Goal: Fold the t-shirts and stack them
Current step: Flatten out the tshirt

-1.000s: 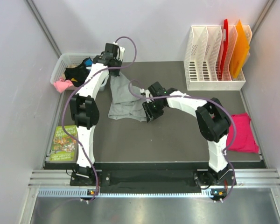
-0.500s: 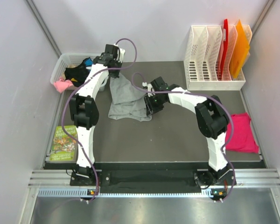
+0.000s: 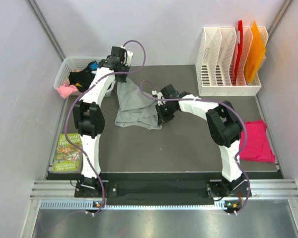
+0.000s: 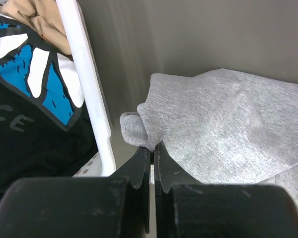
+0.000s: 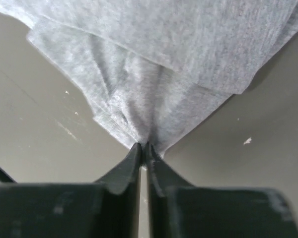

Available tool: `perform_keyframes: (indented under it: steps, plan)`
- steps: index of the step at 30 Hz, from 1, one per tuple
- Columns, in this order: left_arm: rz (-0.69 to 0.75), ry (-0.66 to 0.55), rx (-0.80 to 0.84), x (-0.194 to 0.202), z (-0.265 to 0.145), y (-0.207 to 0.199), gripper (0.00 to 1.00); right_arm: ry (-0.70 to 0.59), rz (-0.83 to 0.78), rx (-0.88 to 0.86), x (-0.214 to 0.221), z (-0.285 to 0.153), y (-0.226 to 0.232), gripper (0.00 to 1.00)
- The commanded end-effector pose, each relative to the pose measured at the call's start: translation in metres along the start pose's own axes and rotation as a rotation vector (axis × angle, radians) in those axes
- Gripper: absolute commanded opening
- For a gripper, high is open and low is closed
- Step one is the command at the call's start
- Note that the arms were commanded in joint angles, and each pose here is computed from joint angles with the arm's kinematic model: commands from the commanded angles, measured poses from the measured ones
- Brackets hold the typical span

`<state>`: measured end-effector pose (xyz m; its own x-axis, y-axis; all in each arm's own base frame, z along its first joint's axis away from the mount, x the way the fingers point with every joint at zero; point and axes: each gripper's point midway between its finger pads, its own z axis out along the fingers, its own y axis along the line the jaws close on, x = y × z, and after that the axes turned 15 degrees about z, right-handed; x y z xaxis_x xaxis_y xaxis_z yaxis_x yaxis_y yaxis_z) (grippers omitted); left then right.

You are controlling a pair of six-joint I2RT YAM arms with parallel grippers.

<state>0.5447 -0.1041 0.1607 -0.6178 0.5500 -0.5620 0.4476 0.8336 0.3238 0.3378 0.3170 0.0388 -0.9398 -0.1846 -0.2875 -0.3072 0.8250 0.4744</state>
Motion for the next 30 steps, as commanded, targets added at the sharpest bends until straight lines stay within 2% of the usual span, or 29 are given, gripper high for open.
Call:
perform_keyframes:
  steps: [1, 5, 10, 16, 19, 22, 23, 24, 25, 30]
  plan:
    - [-0.001, -0.112, -0.044, -0.034, -0.053, 0.021, 0.0, 0.036, 0.008, 0.007, 0.013, 0.009, -0.008, 0.0]
    - [0.02, -0.171, -0.046, -0.049, -0.093, 0.029, 0.0, -0.047, -0.013, 0.05, -0.004, -0.022, -0.006, 0.0]
    - [0.096, -0.221, -0.059, -0.05, -0.152, 0.036, 0.0, -0.327, -0.045, 0.086, -0.051, -0.125, 0.023, 0.0]
    - [0.213, -0.219, -0.042, -0.024, -0.231, 0.034, 0.0, -0.576, -0.035, 0.034, -0.06, -0.246, 0.057, 0.0]
    - [0.279, -0.201, -0.022, -0.007, -0.258, 0.029, 0.0, -0.627, -0.03, 0.043, -0.046, -0.287, 0.061, 0.0]
    - [0.341, -0.15, 0.078, 0.02, -0.28, 0.01, 0.0, -0.639, -0.018, 0.069, -0.028, -0.315, 0.059, 0.0]
    - [0.361, -0.092, 0.128, 0.039, -0.286, 0.001, 0.0, -0.643, -0.011, 0.075, -0.024, -0.32, 0.058, 0.0]
    - [0.352, -0.092, 0.117, 0.041, -0.29, 0.002, 0.0, -0.636, -0.004, 0.084, -0.012, -0.329, 0.056, 0.0]
    - [0.377, -0.062, 0.136, 0.061, -0.295, -0.005, 0.0, -0.642, 0.006, 0.091, -0.009, -0.335, 0.056, 0.0]
    - [0.406, 0.031, 0.226, 0.113, -0.293, -0.031, 0.0, -0.625, 0.054, 0.141, 0.016, -0.351, 0.041, 0.0]
